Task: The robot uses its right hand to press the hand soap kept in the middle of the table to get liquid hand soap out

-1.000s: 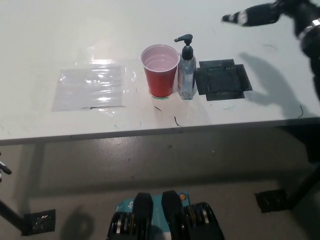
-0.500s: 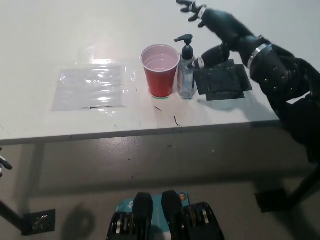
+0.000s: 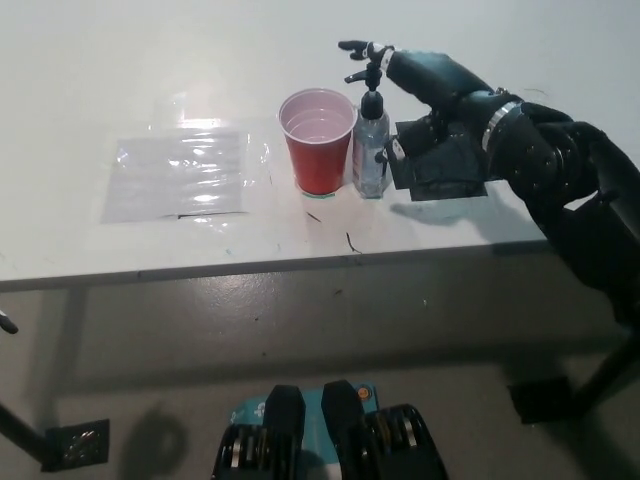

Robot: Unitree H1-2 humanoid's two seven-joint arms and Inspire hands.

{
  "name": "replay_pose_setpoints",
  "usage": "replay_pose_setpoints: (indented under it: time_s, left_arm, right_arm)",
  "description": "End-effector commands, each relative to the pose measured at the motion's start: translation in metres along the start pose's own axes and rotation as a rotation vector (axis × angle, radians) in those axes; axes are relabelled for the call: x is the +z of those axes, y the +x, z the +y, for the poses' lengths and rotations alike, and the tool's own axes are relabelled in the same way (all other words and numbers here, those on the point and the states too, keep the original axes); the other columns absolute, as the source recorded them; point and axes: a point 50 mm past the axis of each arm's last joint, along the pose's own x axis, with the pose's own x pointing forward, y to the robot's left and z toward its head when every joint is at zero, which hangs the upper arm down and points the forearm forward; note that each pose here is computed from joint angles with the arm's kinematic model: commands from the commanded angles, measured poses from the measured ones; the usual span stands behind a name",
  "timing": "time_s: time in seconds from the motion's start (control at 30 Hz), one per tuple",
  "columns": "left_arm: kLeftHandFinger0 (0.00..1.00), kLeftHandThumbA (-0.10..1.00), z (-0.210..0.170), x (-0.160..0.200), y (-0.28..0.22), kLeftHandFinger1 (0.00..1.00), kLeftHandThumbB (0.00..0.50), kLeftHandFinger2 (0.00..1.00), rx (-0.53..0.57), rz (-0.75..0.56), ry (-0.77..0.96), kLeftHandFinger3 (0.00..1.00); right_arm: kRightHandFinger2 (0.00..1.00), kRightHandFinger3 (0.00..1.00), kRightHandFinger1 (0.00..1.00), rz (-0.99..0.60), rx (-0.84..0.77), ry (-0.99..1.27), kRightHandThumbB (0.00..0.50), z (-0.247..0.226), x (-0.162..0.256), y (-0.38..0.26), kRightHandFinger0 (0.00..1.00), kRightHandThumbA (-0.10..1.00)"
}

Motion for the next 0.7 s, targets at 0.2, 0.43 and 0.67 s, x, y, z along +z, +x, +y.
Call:
replay_pose_setpoints:
  time_s: [0.2,0.43,0.67]
  left_arm:
    - [1.0,0.31,0.017,0.014,0.0,1.0,0.0,1.0,0.016,-0.006,0.051,0.9]
    - [1.0,0.29,0.019,0.022,0.003,1.0,0.0,1.0,0.006,-0.019,0.064,0.81]
    - [1.0,0.33,0.024,0.03,0.008,1.0,0.0,1.0,0.009,-0.032,0.067,0.85]
  right_arm:
    - [1.0,1.0,1.0,-0.113,-0.027,-0.111,0.389,-0.024,0.041,0.028,1.0,1.0]
    - [1.0,1.0,1.0,-0.137,-0.026,-0.141,0.366,-0.02,0.052,0.035,1.0,1.0]
    - [1.0,1.0,1.0,-0.081,0.052,-0.111,0.35,0.021,0.032,0.037,1.0,1.0]
